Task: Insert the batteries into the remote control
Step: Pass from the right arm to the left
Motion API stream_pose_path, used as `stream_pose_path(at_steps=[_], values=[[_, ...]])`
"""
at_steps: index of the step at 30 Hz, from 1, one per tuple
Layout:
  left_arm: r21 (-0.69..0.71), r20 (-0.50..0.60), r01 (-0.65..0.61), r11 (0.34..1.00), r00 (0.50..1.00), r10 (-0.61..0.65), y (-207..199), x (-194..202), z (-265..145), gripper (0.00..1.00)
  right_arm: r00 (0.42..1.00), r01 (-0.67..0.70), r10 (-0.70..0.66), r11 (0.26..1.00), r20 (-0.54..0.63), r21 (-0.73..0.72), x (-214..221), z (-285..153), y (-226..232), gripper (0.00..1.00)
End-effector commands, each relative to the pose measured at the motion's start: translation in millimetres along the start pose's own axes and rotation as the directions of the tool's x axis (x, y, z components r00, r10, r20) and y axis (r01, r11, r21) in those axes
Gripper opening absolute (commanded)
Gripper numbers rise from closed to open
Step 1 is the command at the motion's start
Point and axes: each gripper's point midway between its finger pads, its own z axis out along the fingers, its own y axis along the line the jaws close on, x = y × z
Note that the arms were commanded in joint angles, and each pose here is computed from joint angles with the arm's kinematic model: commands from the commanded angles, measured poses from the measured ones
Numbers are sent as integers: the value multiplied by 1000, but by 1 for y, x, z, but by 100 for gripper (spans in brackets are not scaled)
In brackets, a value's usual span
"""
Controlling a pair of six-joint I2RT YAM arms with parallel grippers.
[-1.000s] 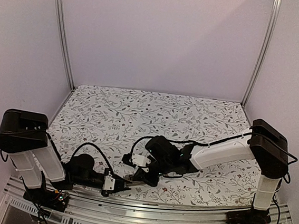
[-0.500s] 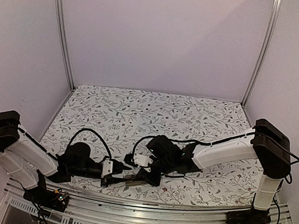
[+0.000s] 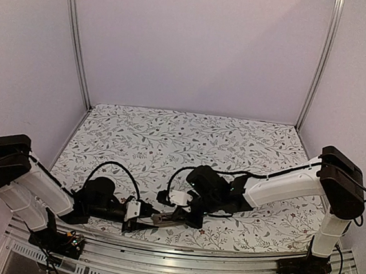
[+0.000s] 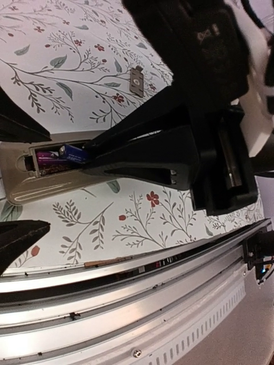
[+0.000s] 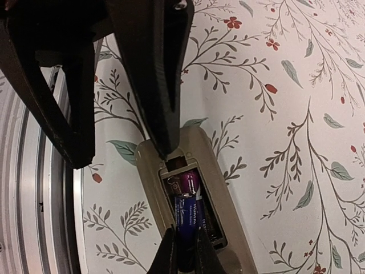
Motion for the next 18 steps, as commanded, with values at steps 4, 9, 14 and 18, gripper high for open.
stream_pose_path(at_steps=[4, 9, 14, 18], values=[[-22, 7, -35, 999, 999, 35, 9, 0, 7, 45, 991, 76, -72, 997, 109, -26, -30, -14, 9, 0], [-68, 26, -60, 996, 998, 61, 19, -6, 11, 42, 989, 88, -82, 995, 122, -46, -34, -13, 14, 0], [-63, 21, -54, 997, 998, 56, 18, -4, 10, 40, 989, 87, -79, 994, 125, -64, -33, -14, 18, 0], [-51, 26, -51, 997, 998, 53, 17, -5, 12, 35, 988, 95, -87, 993, 128, -63, -36, -14, 18, 0]])
